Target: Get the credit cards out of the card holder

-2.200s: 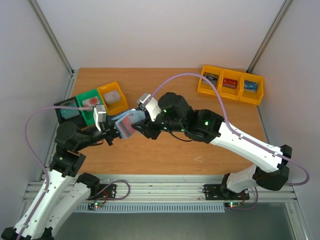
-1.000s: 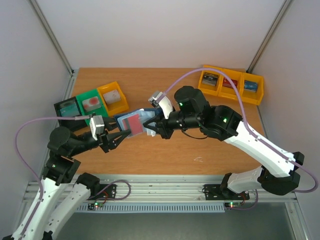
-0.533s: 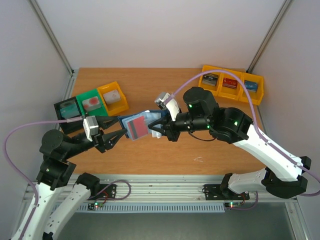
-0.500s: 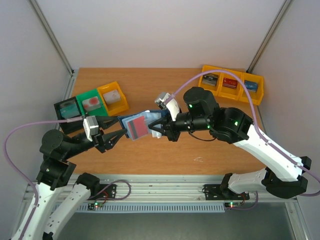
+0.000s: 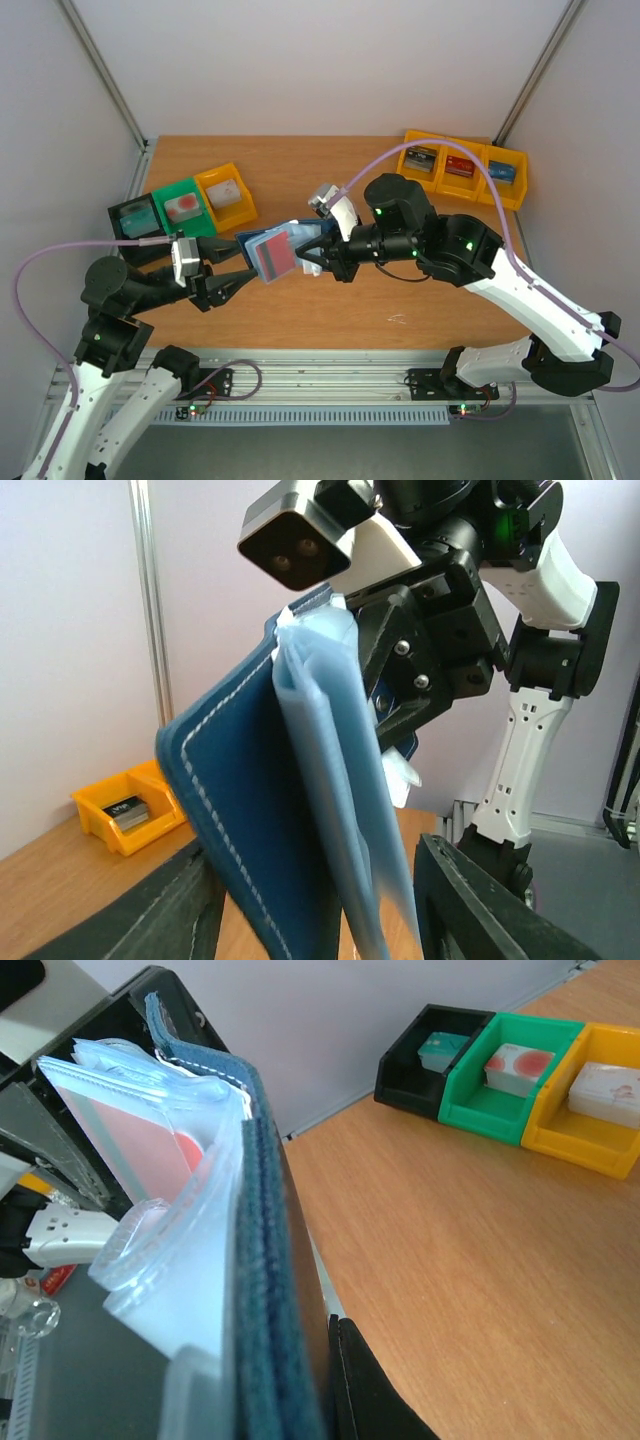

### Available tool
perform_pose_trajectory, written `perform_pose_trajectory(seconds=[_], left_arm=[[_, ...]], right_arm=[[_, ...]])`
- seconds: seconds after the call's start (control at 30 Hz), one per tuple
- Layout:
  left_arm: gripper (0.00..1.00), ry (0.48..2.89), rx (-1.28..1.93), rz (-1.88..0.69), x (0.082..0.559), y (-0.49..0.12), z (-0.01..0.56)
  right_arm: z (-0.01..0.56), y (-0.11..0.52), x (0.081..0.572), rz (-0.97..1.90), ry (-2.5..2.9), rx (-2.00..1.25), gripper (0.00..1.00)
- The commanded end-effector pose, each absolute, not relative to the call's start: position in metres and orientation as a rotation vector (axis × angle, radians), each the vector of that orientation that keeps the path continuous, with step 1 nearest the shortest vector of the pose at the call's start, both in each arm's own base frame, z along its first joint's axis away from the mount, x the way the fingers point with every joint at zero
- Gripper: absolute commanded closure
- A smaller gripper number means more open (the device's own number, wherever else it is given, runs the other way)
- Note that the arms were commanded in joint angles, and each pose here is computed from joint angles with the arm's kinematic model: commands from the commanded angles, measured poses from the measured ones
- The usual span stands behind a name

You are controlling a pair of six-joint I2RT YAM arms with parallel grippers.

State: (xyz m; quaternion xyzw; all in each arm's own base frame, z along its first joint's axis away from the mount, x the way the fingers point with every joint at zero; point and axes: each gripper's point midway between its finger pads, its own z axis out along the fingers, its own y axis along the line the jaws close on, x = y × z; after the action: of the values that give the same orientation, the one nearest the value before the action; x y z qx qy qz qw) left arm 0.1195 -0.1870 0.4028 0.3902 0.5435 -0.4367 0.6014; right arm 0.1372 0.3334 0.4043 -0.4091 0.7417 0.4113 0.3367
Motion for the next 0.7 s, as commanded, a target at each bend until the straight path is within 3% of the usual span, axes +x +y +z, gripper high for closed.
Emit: perform_pose_trajectory(seconds=[0.0,0.1,0.3,0.67], left_arm=[[0.48,1.196,0.924,-1.019,0.115,-0.188,0.418],[0.47,1.195,0.937,-1.029,0.114,-0.189,0.416],[0.60,1.193,0.921,-1.011,0.118,-0.188,0.418],[0.58,1.231,0.857,-0.954,0.124,-0.181,0.417]], right_arm=[[0.416,0.341,0.138,1.107,1.903,-1.060,0.99],[0.414,0.342,0.139,1.102,1.909,-1.064,0.99],[0.417,0.346,0.134,1.145,1.886,-1.097,0.99],[0.419,0.333,0.129,1.107,1.858,-1.114,0.99]])
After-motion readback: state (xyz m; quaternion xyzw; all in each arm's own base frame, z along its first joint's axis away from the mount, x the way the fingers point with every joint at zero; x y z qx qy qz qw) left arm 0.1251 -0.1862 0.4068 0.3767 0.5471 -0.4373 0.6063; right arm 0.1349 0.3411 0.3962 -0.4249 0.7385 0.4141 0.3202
